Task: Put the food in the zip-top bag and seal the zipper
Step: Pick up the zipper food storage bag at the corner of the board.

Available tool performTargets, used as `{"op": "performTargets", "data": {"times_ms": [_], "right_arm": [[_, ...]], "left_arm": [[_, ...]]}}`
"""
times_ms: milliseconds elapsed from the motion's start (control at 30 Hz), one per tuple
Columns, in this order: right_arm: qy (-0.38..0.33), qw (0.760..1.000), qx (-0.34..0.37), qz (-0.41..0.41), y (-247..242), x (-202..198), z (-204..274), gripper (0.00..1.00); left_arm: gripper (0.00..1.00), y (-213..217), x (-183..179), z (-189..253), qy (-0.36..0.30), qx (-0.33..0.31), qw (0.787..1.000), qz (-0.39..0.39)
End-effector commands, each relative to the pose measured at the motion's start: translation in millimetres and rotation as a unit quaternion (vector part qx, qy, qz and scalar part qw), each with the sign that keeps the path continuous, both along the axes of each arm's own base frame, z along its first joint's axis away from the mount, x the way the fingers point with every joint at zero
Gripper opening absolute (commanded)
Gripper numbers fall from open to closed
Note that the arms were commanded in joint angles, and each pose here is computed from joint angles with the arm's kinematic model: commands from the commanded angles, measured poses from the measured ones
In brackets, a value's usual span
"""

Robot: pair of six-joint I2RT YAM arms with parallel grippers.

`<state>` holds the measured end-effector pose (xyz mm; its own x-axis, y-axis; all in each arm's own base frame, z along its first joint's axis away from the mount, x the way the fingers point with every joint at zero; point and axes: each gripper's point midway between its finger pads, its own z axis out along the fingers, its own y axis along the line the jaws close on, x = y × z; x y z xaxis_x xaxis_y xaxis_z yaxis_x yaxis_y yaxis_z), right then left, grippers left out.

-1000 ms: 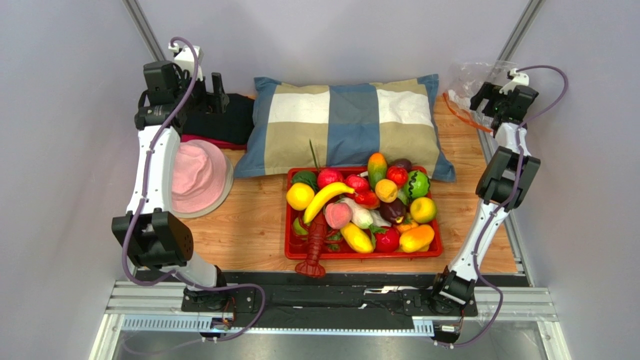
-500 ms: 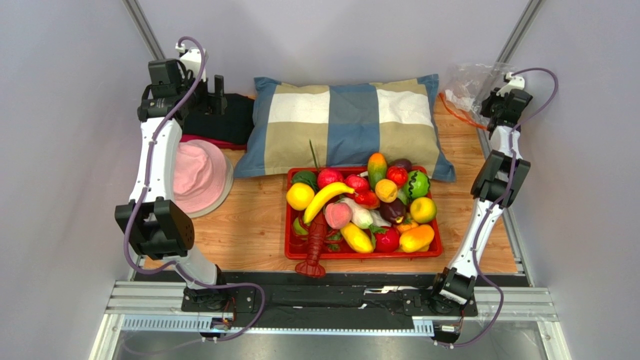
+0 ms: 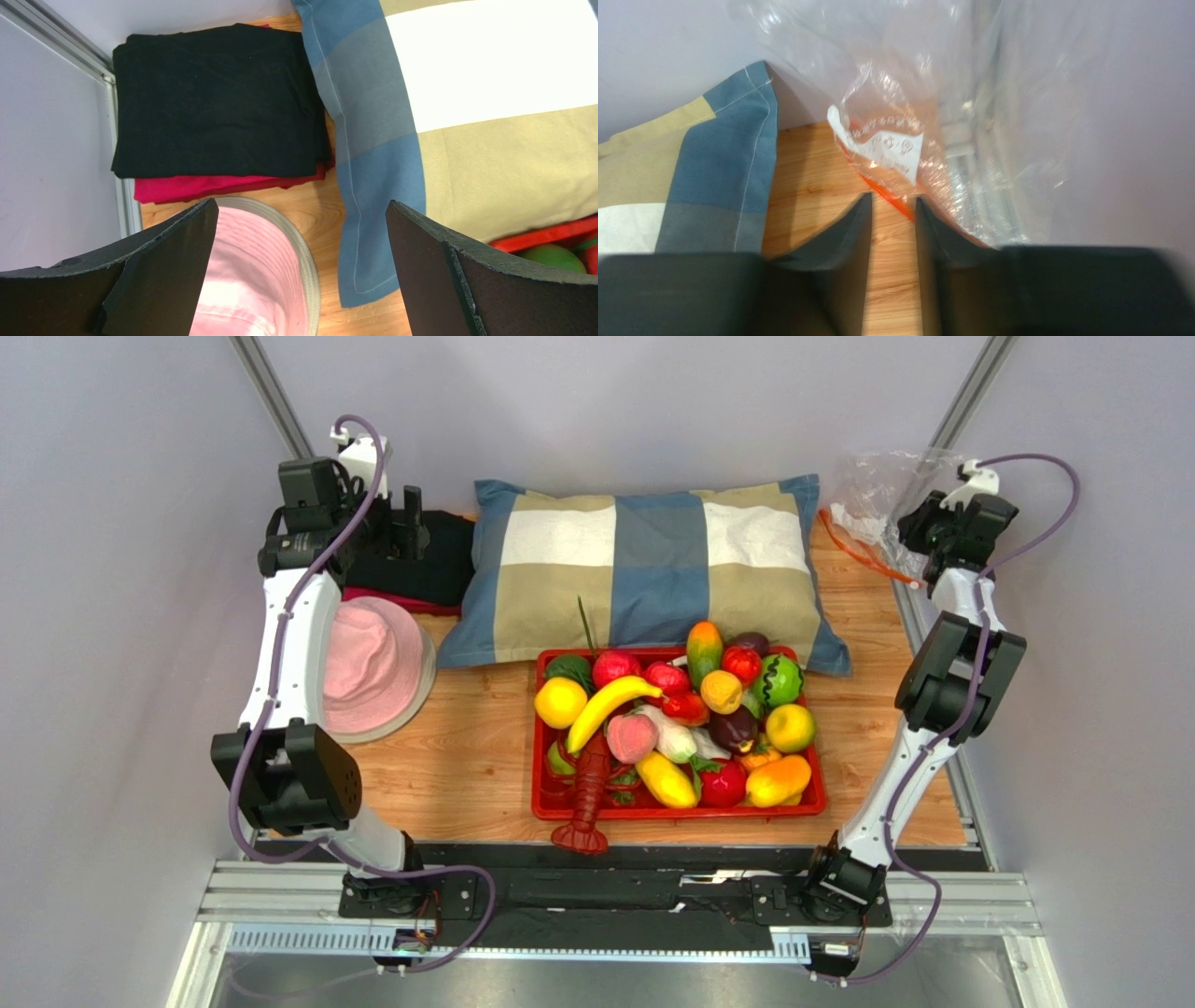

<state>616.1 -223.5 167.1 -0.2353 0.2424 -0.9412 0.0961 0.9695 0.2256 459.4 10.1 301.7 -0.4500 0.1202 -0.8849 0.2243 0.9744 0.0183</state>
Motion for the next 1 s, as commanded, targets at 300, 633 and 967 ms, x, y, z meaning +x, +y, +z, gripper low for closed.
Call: {"op": "performTargets", "data": {"times_ms": [300,633,967], "right_arm": [[0.089,0.994,-0.003,-0.069,-38,7,-28,1.00],[0.140,0.978,-0.076,-0.133,-62,17,-78,1.00],[0.101,0.986,-0.109,-0.073,-45,46,-66,1.00]], "left_arm": [[0.99,-6,-26,24,-0.044,0.001,0.999,-0.004],[0.99,0,-17,15,-0.031,0.008,0.999,0.009],[0.99,4,7,15,-0.025,0.013,1.000,0.008]]}}
